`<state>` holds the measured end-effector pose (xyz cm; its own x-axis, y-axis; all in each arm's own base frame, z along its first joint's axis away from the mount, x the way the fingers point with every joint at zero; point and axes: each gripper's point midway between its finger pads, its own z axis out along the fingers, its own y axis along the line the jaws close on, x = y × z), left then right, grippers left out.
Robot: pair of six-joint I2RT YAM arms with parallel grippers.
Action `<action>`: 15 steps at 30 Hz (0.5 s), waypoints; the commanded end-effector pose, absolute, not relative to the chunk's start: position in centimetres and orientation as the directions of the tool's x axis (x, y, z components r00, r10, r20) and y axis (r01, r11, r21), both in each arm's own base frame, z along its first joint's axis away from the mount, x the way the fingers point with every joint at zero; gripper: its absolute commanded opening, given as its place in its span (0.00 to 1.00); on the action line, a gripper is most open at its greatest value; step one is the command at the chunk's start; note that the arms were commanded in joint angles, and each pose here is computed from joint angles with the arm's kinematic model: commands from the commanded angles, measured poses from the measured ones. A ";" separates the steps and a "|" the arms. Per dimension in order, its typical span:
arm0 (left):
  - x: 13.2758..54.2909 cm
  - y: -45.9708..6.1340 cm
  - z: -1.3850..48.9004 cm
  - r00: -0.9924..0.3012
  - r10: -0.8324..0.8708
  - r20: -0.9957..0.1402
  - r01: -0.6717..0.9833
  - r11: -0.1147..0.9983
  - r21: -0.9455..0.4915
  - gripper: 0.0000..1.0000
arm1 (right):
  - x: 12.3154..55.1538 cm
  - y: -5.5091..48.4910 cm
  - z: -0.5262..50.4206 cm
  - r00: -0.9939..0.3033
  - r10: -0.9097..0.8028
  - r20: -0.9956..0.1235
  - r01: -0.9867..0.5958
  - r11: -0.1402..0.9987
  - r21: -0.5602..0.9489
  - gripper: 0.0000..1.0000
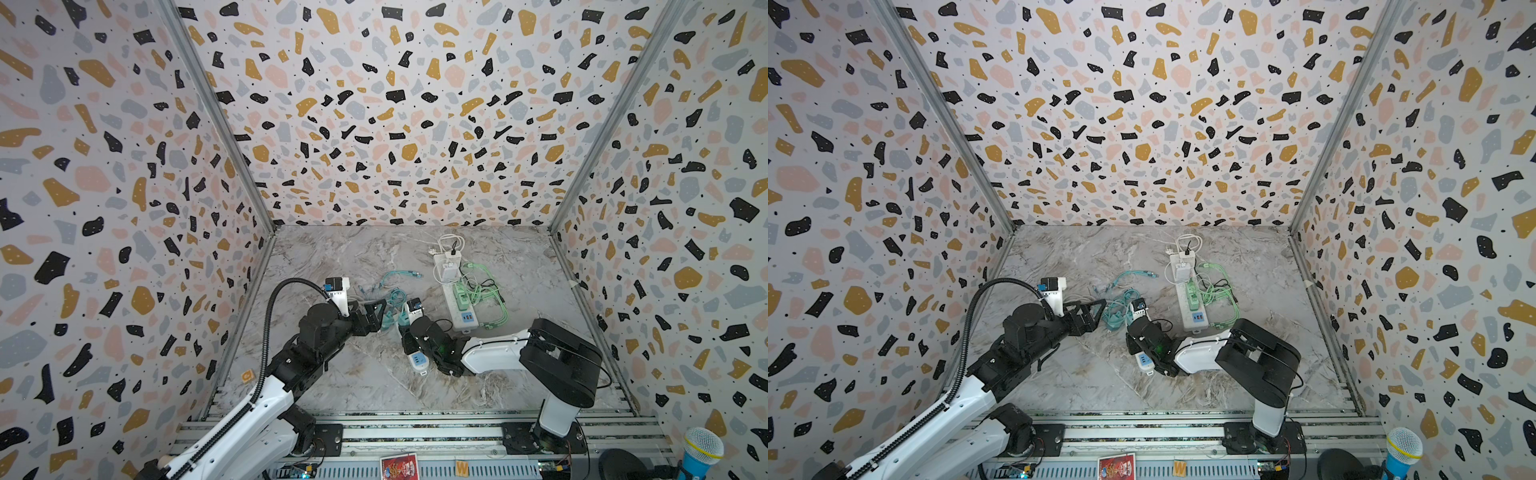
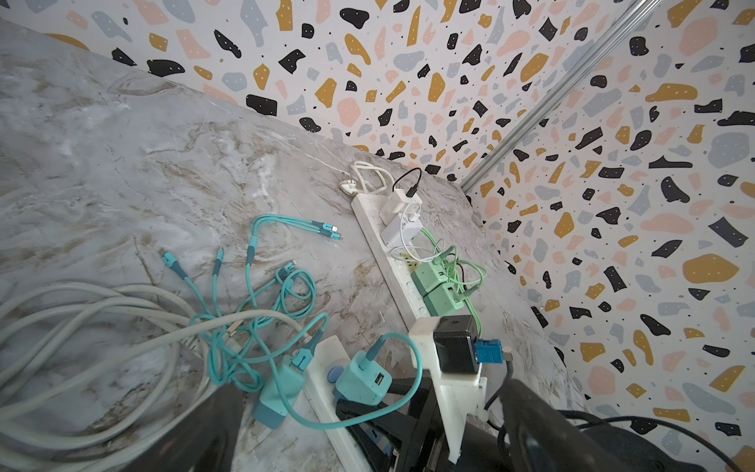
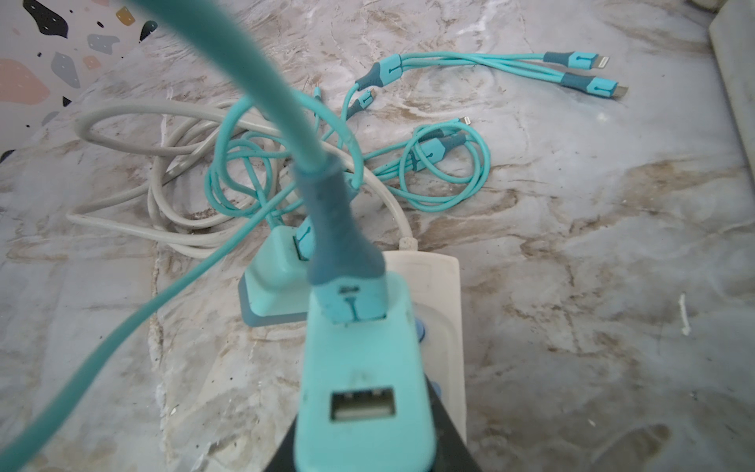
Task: Insert plugs into power strip
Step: Insert the plug into the socket.
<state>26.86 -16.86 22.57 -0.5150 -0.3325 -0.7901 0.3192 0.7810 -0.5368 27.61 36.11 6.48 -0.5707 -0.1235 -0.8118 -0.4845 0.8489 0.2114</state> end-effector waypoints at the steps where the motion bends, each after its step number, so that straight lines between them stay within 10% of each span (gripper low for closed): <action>1: 26.8 -16.9 23.0 -0.493 -0.325 -0.807 0.349 0.776 -0.526 0.99 | 27.7 35.8 6.0 -0.581 -0.128 -0.804 -0.461 0.865 0.196 0.11; 15: 26.3 -16.6 23.3 -0.485 -0.326 -0.811 0.356 0.774 -0.524 0.99 | 27.4 35.7 6.0 -0.589 -0.100 -0.802 -0.425 0.882 0.202 0.11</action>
